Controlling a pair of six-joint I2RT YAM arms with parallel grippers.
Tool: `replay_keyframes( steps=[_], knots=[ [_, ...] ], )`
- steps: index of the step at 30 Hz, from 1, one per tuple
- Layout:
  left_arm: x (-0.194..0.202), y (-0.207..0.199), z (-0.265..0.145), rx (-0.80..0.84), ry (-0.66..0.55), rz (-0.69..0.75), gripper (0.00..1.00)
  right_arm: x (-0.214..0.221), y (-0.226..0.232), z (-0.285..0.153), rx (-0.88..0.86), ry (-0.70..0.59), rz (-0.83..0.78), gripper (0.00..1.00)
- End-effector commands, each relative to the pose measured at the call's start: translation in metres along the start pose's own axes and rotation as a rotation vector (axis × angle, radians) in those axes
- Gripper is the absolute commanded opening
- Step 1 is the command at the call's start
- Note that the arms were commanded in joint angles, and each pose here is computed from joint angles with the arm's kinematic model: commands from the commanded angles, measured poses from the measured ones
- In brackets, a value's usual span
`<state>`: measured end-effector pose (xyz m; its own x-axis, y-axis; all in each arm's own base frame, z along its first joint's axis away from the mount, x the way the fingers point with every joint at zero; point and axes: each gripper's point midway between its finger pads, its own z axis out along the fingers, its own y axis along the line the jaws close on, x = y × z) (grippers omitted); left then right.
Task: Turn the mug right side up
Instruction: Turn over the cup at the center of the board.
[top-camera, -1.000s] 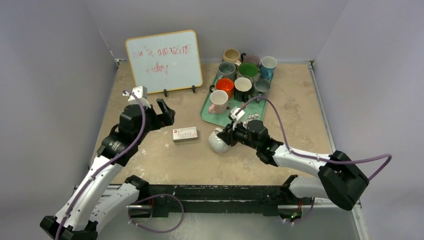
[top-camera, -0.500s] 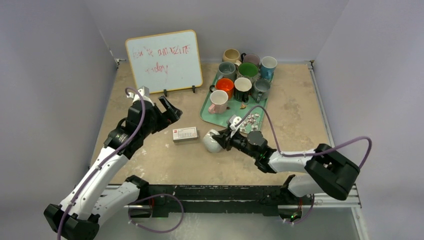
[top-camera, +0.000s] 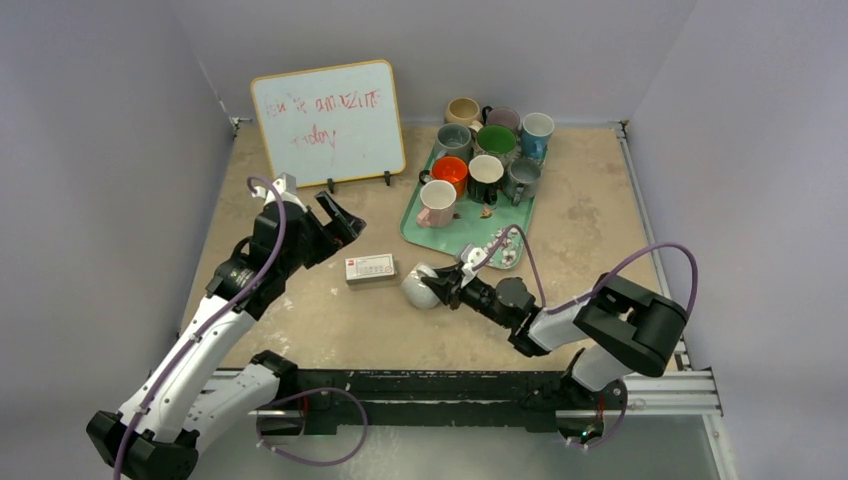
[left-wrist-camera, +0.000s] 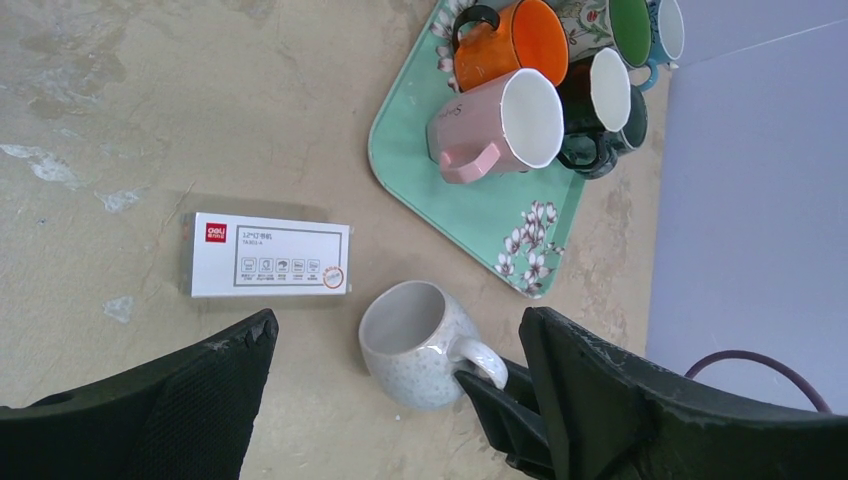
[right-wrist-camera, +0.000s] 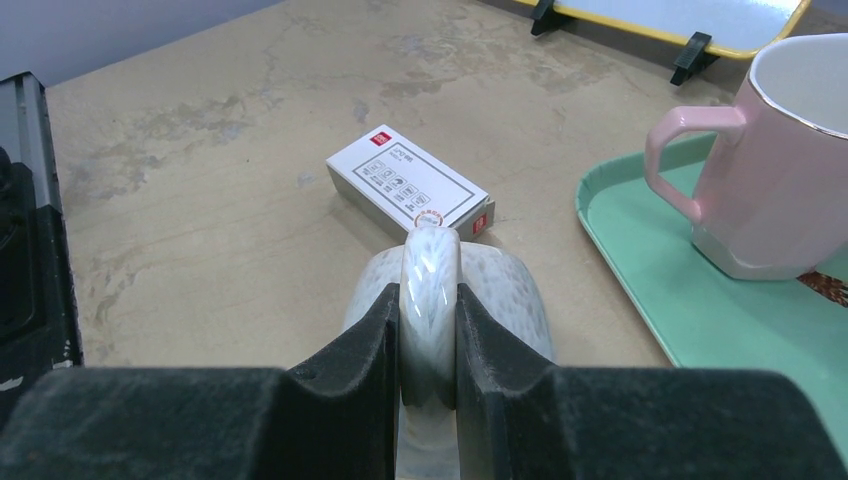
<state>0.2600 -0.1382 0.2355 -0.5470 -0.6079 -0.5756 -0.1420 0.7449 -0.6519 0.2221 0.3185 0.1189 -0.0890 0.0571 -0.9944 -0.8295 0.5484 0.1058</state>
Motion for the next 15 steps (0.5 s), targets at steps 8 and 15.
replay_keyframes(
  steps=[8,15],
  knots=[
    [-0.012,-0.001,-0.006,-0.001,-0.048,0.012,0.9,-0.019,-0.004,-0.028,0.072,-0.024,0.023,0.0],
    [-0.002,-0.003,-0.001,0.007,-0.002,-0.047,0.89,-0.011,-0.006,-0.04,0.095,-0.005,0.023,0.0]
  ],
)
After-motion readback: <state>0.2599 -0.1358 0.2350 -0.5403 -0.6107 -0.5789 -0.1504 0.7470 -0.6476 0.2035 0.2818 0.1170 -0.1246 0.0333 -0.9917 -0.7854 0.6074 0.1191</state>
